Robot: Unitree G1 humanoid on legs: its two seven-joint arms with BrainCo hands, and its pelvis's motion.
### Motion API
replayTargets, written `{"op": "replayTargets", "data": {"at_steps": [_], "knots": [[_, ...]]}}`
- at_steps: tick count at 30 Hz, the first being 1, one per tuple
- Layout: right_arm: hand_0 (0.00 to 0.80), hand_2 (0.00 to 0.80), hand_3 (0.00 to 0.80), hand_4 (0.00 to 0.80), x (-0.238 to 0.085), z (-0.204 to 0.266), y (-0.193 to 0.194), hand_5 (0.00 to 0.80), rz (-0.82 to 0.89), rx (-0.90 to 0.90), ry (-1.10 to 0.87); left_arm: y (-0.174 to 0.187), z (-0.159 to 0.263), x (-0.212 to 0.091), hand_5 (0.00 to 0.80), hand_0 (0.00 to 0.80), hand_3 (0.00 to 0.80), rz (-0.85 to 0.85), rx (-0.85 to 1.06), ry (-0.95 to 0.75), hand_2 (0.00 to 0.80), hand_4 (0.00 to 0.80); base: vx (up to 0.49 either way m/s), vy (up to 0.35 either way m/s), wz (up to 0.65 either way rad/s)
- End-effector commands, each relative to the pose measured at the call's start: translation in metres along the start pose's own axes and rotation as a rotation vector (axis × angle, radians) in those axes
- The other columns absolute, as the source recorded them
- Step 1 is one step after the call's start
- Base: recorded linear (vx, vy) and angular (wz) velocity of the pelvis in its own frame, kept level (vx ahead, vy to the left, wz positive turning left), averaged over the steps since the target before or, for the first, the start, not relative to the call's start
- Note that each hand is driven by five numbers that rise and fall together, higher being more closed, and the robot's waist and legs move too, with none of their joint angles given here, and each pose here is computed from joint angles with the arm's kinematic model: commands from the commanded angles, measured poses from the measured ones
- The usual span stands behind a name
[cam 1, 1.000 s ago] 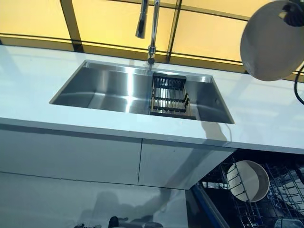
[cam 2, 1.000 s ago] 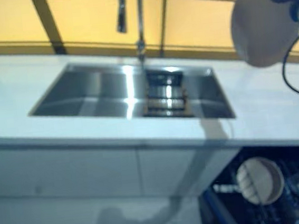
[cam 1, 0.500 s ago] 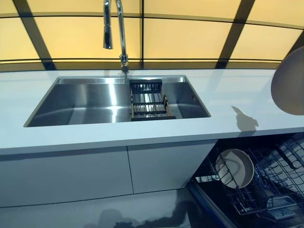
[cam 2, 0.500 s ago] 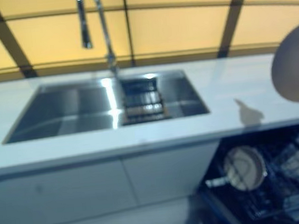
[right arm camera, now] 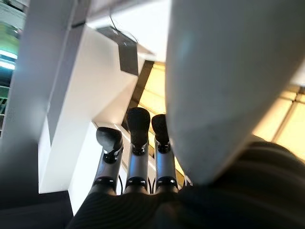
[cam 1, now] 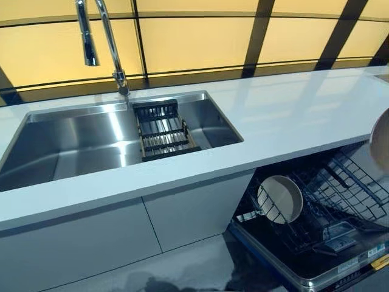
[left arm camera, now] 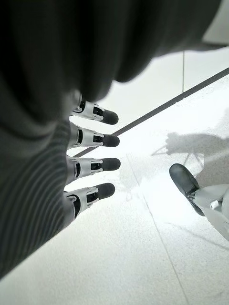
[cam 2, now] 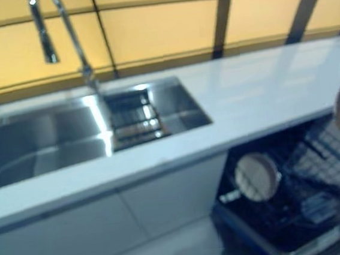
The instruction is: Take plates into dishwasher
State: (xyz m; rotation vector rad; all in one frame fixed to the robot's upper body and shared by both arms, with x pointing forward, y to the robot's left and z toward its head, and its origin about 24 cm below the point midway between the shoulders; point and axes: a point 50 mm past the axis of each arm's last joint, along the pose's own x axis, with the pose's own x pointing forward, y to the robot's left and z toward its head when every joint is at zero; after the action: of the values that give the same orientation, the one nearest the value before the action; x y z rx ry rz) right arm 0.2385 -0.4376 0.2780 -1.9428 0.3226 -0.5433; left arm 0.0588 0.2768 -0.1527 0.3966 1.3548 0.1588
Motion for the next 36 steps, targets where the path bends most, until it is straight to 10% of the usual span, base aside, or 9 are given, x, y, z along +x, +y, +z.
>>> {"op": "replayTargets", "data": {"at_steps": [1,36], "knots": [[0.800,0.800,0.800,0.800,0.000,-0.004,-0.022,0.800,-0.149,0.014,0.029,0.032,0.016,0.002,0.000,0.000,0.000,0.081,0.054,-0.016,0.000,0.000,-0.004,-0.034,-0.09],[0.800,0.800,0.800,0.800,-0.010,0.082,0.068,0.800,-0.065,-0.380,0.087,0.016,0.034,0.002,0.000,0.000,0.000,0.044,0.076,-0.050,0.000,0.000,-0.004,-0.009,0.00]]}}
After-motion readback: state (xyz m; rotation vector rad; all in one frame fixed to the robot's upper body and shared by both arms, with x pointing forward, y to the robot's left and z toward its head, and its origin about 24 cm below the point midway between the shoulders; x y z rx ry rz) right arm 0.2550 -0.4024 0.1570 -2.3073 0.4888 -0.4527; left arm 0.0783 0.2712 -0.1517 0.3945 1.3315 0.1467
